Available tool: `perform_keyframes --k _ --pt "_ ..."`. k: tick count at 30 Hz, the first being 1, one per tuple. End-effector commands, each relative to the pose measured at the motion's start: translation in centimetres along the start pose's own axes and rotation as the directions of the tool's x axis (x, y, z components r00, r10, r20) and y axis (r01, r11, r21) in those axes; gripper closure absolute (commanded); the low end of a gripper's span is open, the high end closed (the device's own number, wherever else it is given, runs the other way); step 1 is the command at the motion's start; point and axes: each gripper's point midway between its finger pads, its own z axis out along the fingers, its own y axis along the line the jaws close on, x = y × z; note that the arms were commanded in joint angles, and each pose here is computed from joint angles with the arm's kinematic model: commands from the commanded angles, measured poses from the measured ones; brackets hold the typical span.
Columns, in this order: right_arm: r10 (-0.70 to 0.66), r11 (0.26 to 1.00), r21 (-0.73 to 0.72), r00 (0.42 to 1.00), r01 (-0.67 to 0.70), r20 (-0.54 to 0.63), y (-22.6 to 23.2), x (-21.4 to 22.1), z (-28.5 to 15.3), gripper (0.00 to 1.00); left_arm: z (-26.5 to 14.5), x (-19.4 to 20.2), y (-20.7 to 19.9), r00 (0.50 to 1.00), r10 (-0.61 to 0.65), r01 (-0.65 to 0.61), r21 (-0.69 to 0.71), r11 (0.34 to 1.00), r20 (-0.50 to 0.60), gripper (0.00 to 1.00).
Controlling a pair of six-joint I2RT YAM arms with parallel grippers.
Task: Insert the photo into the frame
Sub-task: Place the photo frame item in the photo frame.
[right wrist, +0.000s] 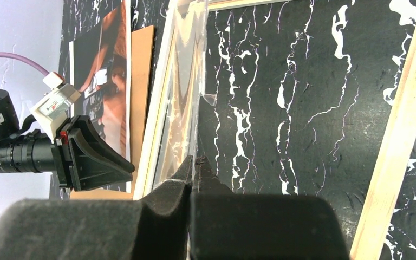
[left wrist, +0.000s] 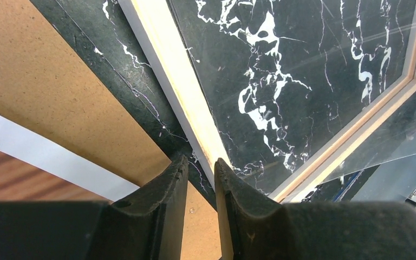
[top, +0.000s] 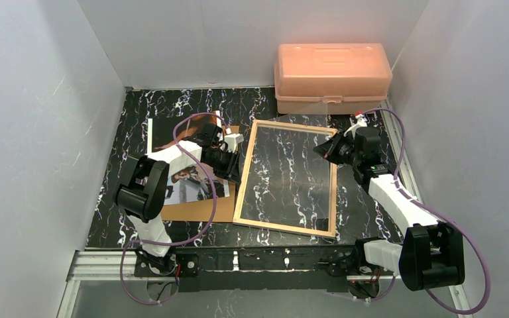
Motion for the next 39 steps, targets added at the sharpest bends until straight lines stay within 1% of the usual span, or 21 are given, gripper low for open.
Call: perform_keyframes --k 1,11,17,21,26,32,39 --pt "-0.002 0.998 -0.064 1.0 0.003 0.027 1.4 -1.1 0.1 0.99 0.3 0.2 -0.1 1.0 -0.006 0.006 0.01 1.0 -0.019 0.77" --pt "0.142 0.973 -0.191 0.989 -0.133 0.036 5.0 -2.6 -1.0 0.99 1.0 0.6 -0.2 0.999 -0.017 0.018 0.026 1.0 -0.039 0.84" --pt "0.253 0.933 -0.268 0.967 -0.24 0.014 6.9 -3.0 -1.6 0.99 1.1 0.9 -0.1 0.999 -0.015 0.016 0.02 1.0 -0.047 0.85" --pt "0.276 0.917 -0.31 0.96 -0.252 0.038 8.2 -4.1 -2.5 0.99 1.0 1.0 0.1 0.999 -0.013 0.014 0.012 1.0 -0.049 0.87" --pt "0.277 0.92 -0.305 0.959 -0.245 0.065 8.7 -4.8 -3.4 0.99 1.0 1.0 0.1 0.999 -0.016 0.017 0.013 1.0 -0.05 0.89" --pt "0.328 0.91 -0.293 0.942 -0.295 0.071 8.2 -4.5 -3.7 0.99 1.0 1.2 0.0 0.998 -0.022 0.023 0.013 1.0 -0.058 0.9" --pt "0.322 0.918 -0.268 0.944 -0.293 0.073 7.5 -3.7 -3.8 0.99 1.0 1.3 0.0 0.998 -0.024 0.025 0.014 1.0 -0.06 0.91"
